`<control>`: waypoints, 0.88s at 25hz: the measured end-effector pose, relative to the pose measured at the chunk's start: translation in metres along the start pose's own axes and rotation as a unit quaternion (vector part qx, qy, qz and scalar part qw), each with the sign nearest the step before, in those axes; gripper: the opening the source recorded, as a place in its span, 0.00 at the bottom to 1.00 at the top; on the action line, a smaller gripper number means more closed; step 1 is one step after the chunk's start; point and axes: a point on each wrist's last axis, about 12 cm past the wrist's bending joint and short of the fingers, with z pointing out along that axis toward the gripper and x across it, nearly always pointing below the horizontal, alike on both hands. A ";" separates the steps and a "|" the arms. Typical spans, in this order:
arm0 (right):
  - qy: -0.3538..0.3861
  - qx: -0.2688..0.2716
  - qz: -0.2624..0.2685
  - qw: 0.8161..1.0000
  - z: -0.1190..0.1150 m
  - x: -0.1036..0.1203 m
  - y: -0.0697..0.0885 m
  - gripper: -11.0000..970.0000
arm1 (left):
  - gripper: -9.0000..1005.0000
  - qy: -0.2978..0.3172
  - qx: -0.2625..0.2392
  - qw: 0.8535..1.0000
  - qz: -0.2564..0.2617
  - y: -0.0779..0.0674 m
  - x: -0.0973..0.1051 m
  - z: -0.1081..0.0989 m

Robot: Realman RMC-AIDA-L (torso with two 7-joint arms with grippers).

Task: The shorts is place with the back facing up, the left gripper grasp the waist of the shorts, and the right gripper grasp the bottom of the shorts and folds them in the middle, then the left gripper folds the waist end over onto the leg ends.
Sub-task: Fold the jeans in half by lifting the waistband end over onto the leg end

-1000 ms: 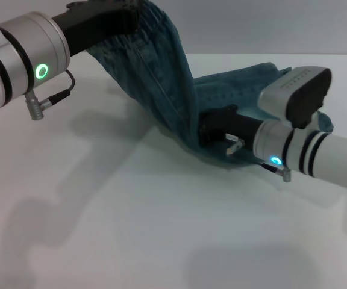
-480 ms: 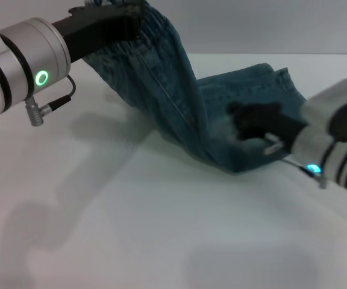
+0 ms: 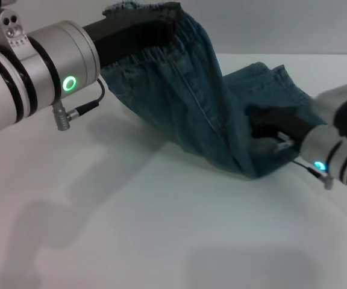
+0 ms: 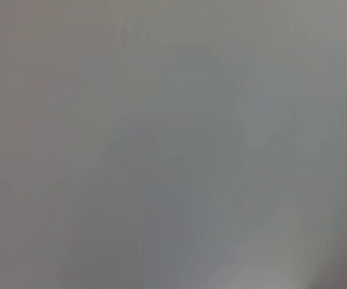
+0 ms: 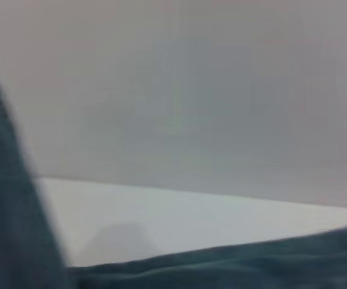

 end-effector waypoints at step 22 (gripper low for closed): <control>0.039 -0.159 -0.042 0.986 0.041 -0.029 0.093 0.01 | 0.01 0.007 -0.002 1.000 -0.006 0.001 0.005 -0.001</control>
